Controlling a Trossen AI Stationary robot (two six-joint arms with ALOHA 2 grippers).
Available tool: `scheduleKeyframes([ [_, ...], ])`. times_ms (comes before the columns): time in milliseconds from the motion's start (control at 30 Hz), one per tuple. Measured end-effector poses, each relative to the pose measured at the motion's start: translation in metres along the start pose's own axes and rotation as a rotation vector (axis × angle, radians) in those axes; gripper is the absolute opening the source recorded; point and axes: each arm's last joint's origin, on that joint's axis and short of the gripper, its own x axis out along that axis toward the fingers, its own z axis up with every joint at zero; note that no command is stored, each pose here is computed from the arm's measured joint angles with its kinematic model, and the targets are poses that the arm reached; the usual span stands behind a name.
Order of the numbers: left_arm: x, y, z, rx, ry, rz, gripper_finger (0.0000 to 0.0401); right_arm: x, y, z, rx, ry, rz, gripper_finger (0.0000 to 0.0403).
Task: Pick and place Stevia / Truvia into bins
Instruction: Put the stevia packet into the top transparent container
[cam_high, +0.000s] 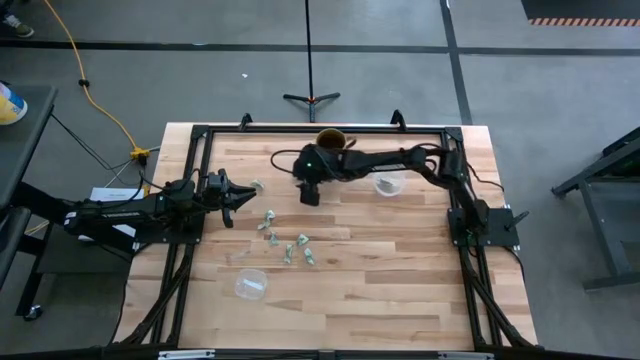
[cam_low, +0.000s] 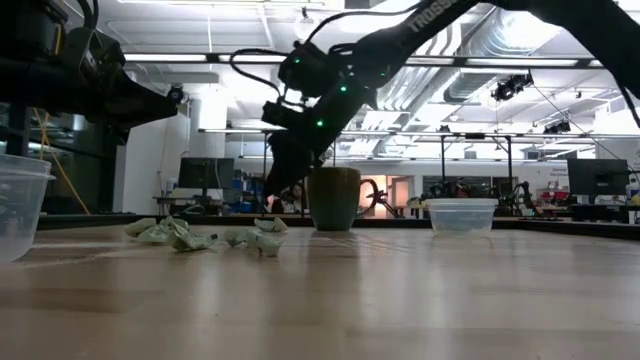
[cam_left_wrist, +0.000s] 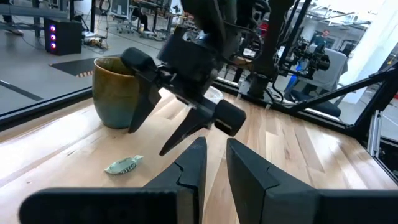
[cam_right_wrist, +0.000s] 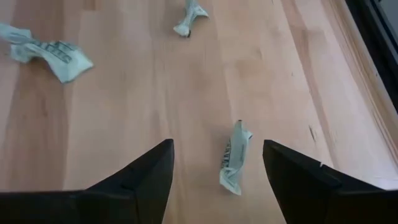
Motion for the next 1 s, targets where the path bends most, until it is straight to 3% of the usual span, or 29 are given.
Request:
scheduleKeyframes([
  [167,0.0,0.0,0.0,0.0,0.001,-0.004,0.0099,0.004,0.001,0.007,-0.009,0.039,-0.002,0.024],
  [467,0.0,0.0,0.0,0.0,0.007,-0.019,0.0099,-0.002,0.034,0.025,-0.21,0.006,-0.024,0.0221],
  [767,0.0,-0.001,0.0,0.0,0.007,-0.019,0.0099,-0.006,0.027,0.04,-0.201,-0.035,-0.06,0.0214],
  [1000,0.0,-0.001,0.0,0.0,0.007,-0.018,0.0099,0.006,0.023,0.044,-0.154,0.08,-0.097,0.0242],
])
